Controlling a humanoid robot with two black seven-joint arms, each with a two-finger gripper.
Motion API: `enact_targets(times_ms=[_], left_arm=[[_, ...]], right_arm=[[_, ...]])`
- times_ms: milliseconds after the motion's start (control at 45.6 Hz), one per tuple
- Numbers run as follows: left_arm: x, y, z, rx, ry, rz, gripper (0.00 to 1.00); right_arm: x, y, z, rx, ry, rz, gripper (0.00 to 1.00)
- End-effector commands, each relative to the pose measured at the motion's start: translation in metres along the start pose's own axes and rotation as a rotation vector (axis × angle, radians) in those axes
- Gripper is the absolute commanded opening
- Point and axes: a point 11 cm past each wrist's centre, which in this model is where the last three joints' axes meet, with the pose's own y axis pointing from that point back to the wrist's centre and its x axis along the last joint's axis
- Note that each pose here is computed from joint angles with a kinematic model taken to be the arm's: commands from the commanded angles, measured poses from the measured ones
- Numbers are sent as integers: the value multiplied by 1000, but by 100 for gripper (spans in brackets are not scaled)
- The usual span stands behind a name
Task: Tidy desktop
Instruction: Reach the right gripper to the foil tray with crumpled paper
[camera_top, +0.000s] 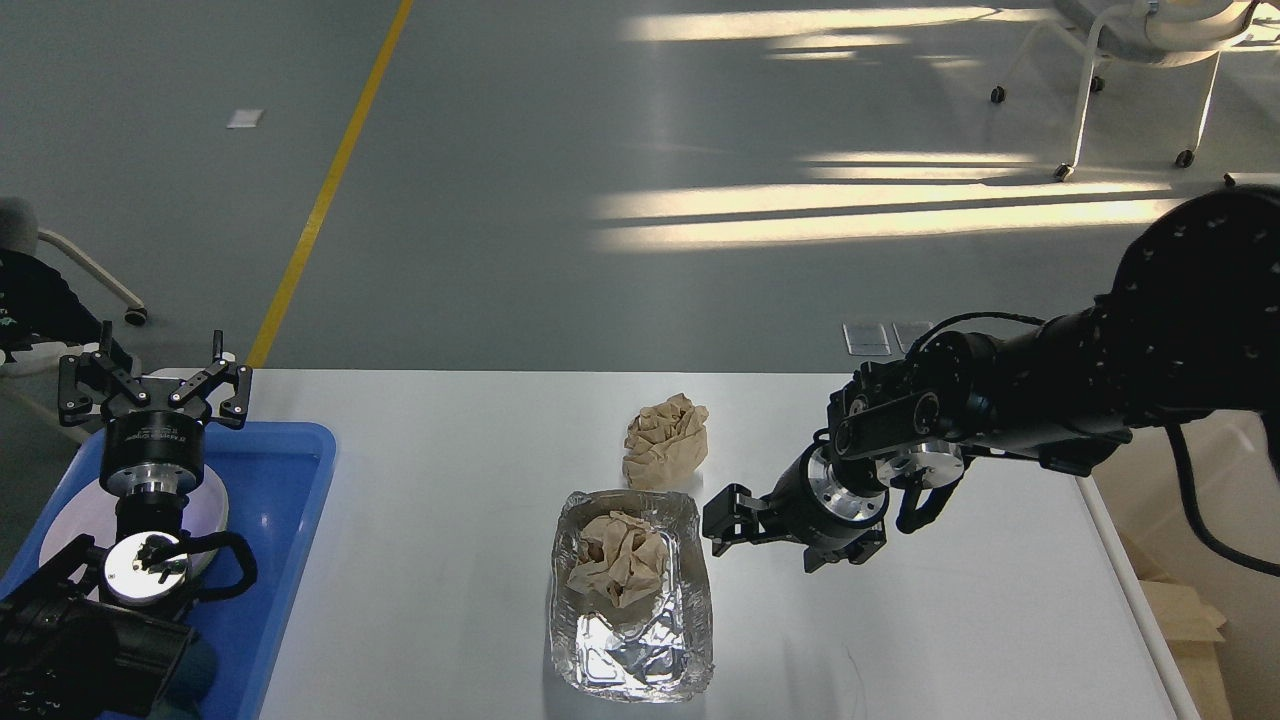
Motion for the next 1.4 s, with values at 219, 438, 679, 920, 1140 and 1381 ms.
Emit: enact_targets(times_ms=[219, 438, 679, 920, 1140, 1381], left_arm=[[0, 0, 0, 0, 0, 0, 96], [0, 0, 0, 0, 0, 0, 96], [0, 0, 0, 0, 0, 0, 96], [0, 0, 0, 0, 0, 0, 96], [-1, -1, 0, 0, 0, -1, 96], [0, 0, 0, 0, -1, 2, 96]], right_arm=[[-17, -43, 4, -1, 95, 147, 100], [-29, -49, -15, 45, 106, 117, 100], [-36, -57, -14, 54, 100, 108, 100], [-40, -73, -13, 61, 113, 141, 99], [-44, -78, -15, 65, 118, 162, 81], [-43, -79, -16, 66, 208, 171, 46]])
